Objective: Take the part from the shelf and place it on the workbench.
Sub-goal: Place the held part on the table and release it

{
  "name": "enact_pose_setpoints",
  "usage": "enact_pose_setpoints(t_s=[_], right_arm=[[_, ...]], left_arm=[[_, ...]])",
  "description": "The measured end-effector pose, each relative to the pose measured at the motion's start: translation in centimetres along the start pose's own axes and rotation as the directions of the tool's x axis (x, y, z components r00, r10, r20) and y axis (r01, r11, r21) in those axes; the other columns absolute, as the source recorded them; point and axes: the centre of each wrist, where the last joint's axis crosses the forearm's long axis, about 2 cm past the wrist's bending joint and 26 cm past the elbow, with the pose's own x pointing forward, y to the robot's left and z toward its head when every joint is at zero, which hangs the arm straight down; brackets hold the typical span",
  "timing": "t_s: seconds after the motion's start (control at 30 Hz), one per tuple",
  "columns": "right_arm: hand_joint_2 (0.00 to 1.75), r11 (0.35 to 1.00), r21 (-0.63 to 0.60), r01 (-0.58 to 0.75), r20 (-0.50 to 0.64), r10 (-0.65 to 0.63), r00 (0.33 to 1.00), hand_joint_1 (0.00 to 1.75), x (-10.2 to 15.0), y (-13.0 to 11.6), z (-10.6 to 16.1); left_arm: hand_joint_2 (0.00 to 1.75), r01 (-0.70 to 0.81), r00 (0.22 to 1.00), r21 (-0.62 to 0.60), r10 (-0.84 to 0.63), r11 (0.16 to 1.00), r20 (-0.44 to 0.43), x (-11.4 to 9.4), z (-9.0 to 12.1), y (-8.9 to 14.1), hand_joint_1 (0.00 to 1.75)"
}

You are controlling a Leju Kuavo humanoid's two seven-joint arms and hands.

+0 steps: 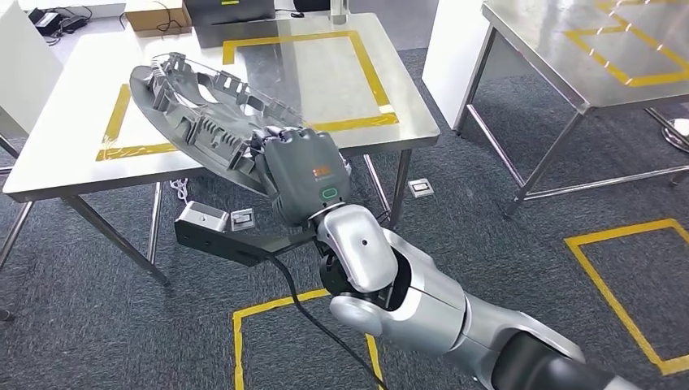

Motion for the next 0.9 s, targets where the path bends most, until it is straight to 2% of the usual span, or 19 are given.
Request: enact_pose_setpoints(t_s=[0.33, 0.9], right_arm=[[1.75, 1.000, -0.013, 0.007, 0.006, -0.007, 1.000, 1.75, 0.28, -0.35, -0.11], [1.75, 1.000, -0.008, 0.002, -0.003, -0.002, 1.000, 1.75, -0.08, -0.23, 0.08]], left_arm=[[1.75, 0.004, 1.000, -0.005, -0.004, 1.000, 0.006, 0.46, 0.00, -0.24, 0.00], [1.75, 0.011, 1.000, -0.004, -0.011, 1.000, -0.006, 0.08, 0.00, -0.11, 0.00]])
